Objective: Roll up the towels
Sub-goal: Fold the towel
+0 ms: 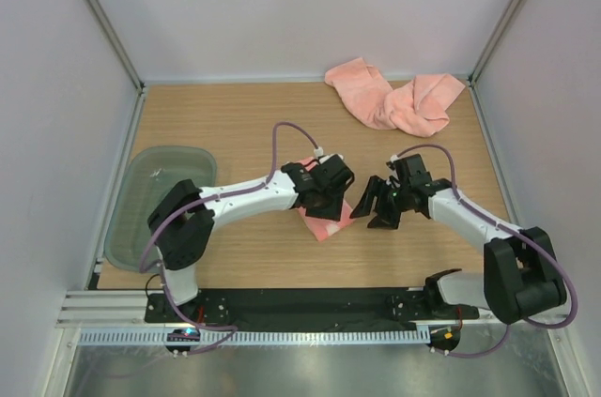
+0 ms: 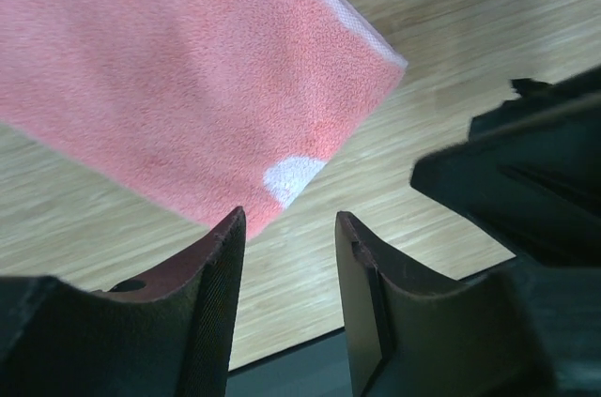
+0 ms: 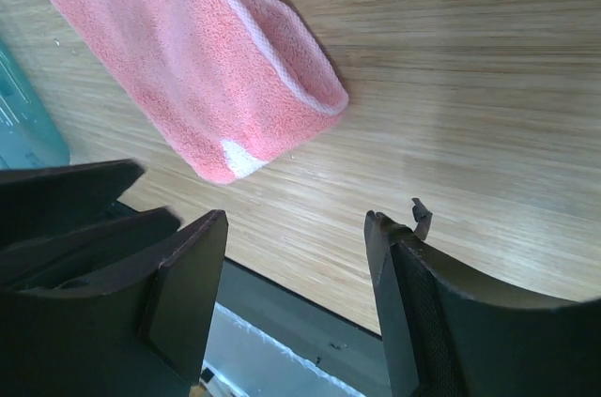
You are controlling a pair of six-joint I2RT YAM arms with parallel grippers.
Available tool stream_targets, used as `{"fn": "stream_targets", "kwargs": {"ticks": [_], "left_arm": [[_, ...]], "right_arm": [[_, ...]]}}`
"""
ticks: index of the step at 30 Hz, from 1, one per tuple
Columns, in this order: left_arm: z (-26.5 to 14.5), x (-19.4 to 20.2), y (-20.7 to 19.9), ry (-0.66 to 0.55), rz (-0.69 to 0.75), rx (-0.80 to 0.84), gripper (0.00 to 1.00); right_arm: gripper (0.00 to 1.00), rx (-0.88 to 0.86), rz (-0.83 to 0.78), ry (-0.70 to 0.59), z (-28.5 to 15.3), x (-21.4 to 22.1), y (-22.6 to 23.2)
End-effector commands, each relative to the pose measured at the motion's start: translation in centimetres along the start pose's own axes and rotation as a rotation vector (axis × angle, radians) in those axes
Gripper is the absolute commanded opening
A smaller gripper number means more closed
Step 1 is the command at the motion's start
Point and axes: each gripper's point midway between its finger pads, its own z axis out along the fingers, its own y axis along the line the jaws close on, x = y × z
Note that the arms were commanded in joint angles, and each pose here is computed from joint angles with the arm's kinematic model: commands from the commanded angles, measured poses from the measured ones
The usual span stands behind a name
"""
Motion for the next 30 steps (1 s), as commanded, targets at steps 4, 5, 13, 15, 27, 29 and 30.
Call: {"fn": "stream_targets", "kwargs": {"ticks": [4, 5, 13, 15, 27, 29, 30], "left_arm": [[-4.5, -2.6, 1.6, -0.137, 0.071, -0.036, 0.44], [-4.6, -2.4, 2.5, -0.143, 0.084, -0.054, 0.44], [-4.2, -0.2, 5.2, -0.145, 0.186, -0.077, 0.43], [-3.8, 0.5, 5.7, -0.141, 0.223, -0.092, 0.42], [-1.9, 3.7, 1.1, -0.126, 0.49, -0.042, 0.46], [-1.0, 4.2, 0.8, -0.104, 0.529, -0.05, 0.46], [-0.7, 4.3, 0.7, -0.098, 0.537, -0.052, 0.47]], "right_arm": [[0.67, -0.105, 0.053, 0.008, 1.8, -0.4, 2.2], [0.68, -0.107, 0.054, 0.008, 2.0, -0.5, 2.3], [0.67, -0.041, 0.054, 0.022, 3.5, -0.9, 1.6], [0.66, -0.001, 0.018, -0.04, 2.7, -2.2, 1.6], [0.7, 0.217, -0.005, -0.22, -2.6, -4.7, -0.5], [0.7, 0.223, -0.006, -0.214, -2.7, -4.5, -0.7], [0.7, 0.223, -0.004, -0.215, -2.7, -4.4, -0.8]]}}
